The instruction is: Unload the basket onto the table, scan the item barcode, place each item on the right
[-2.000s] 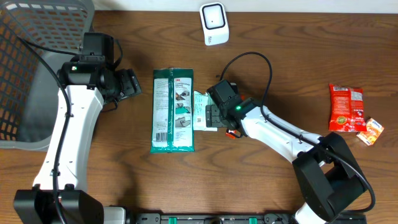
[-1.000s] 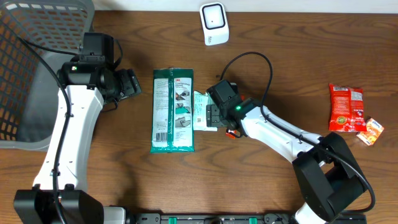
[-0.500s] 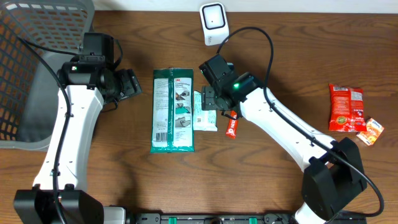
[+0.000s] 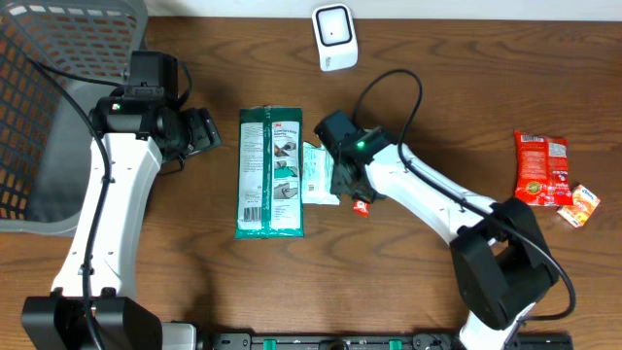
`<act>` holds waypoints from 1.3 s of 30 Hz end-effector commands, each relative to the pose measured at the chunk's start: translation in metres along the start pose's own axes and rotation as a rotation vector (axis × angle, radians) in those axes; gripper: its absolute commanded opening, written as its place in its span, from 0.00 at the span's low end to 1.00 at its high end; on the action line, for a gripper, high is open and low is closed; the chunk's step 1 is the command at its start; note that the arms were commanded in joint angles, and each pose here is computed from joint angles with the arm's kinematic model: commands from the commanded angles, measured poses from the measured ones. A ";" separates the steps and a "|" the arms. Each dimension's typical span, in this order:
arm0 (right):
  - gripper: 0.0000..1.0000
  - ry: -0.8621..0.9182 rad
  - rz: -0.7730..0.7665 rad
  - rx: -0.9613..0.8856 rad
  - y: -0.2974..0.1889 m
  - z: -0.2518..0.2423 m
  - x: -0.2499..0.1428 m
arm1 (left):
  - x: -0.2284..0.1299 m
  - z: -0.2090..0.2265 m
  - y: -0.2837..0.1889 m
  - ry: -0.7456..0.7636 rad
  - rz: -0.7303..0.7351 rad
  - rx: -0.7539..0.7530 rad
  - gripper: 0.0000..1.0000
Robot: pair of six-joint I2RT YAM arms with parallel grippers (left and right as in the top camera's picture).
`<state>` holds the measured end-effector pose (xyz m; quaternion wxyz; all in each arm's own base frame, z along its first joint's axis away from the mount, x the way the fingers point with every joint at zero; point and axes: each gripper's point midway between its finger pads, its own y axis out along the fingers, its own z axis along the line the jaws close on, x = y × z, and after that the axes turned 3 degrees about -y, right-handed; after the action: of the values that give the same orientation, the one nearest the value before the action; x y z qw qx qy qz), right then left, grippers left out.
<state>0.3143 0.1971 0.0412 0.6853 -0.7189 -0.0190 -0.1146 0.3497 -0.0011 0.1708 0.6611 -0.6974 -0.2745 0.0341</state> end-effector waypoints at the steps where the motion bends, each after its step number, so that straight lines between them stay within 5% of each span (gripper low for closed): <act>1: 0.53 0.080 -0.001 -0.042 0.009 -0.017 0.004 | -0.003 0.003 0.006 -0.005 0.021 0.014 0.85; 6: 0.32 0.075 0.015 0.011 0.021 -0.020 0.008 | -0.003 0.003 0.006 -0.005 0.021 0.014 0.85; 19: 0.32 0.063 -0.010 0.074 0.045 -0.017 0.004 | -0.003 0.003 0.005 -0.005 0.021 0.014 0.86; 25: 0.18 0.061 -0.003 0.054 0.059 -0.026 -0.008 | -0.003 0.003 0.005 -0.005 0.021 0.014 0.86; 28: 0.02 0.061 -0.002 0.054 0.064 -0.029 -0.012 | -0.003 0.003 0.006 -0.005 0.021 0.014 0.86; 39: 0.01 -0.052 0.028 0.030 0.064 -0.035 -0.020 | -0.003 0.003 0.005 -0.005 0.021 0.014 0.86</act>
<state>0.3242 0.1758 -0.0032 0.7151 -0.6847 -0.0382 -0.1353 0.3497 -0.0011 0.1708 0.6611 -0.6974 -0.2745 0.0341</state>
